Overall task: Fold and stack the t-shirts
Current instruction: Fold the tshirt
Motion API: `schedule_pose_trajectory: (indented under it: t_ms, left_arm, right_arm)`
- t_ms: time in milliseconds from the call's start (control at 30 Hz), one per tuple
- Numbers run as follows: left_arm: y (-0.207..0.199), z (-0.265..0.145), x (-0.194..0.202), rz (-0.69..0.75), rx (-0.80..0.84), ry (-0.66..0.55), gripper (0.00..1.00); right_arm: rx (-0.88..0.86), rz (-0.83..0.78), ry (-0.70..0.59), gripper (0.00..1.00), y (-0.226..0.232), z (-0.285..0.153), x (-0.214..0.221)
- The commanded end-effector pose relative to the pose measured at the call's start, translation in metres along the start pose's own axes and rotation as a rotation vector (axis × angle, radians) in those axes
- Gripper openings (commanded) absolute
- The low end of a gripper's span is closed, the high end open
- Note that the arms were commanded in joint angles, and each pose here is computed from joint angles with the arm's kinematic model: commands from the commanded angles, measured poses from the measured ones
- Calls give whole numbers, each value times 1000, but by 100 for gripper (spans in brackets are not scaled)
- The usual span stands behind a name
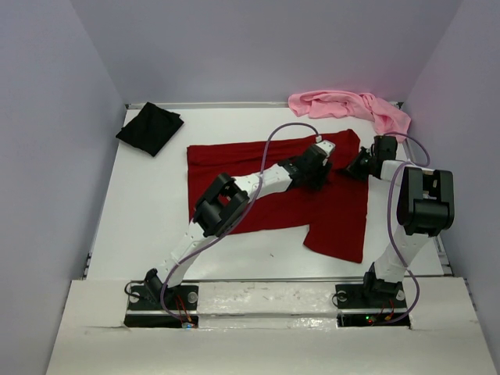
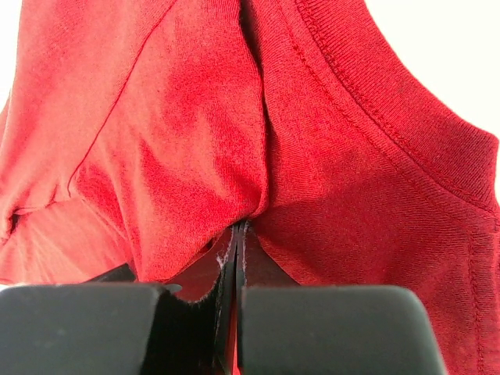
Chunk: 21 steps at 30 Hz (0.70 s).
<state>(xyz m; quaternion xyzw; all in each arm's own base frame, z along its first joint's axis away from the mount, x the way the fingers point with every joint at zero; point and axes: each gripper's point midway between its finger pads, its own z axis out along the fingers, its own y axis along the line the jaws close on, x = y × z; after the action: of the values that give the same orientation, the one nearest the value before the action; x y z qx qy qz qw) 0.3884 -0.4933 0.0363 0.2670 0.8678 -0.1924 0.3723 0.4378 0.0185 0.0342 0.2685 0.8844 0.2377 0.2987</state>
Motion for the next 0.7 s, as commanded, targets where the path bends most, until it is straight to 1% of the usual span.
schedule_pose_trajectory:
  t_ms: [0,33,167,333,433,667]
  left_arm:
    - [-8,-27,-41,25,-4,-94,63]
    - [-8,-26,-42,27,-9,-97,62]
    - [-8,-24,-41,46,-29,-102,51]
    - [-4,-27,-47,61,-93,-129,42]
    - [0,-28,-51,62,-119,-141,41]
    - [4,-29,-54,62,-151,-155,32]
  right_arm:
    - [-33,-20,-50,0,12,-2,-20]
    - [-33,-21,-51,0,12,-2,-21]
    - [-36,-22,-50,0,12,-2,-20]
    - [-37,-21,-45,0,12,-2,-19]
    - [-39,-23,-43,0,12,-1,-19]
    - [-38,-26,-45,0,12,-2,-19]
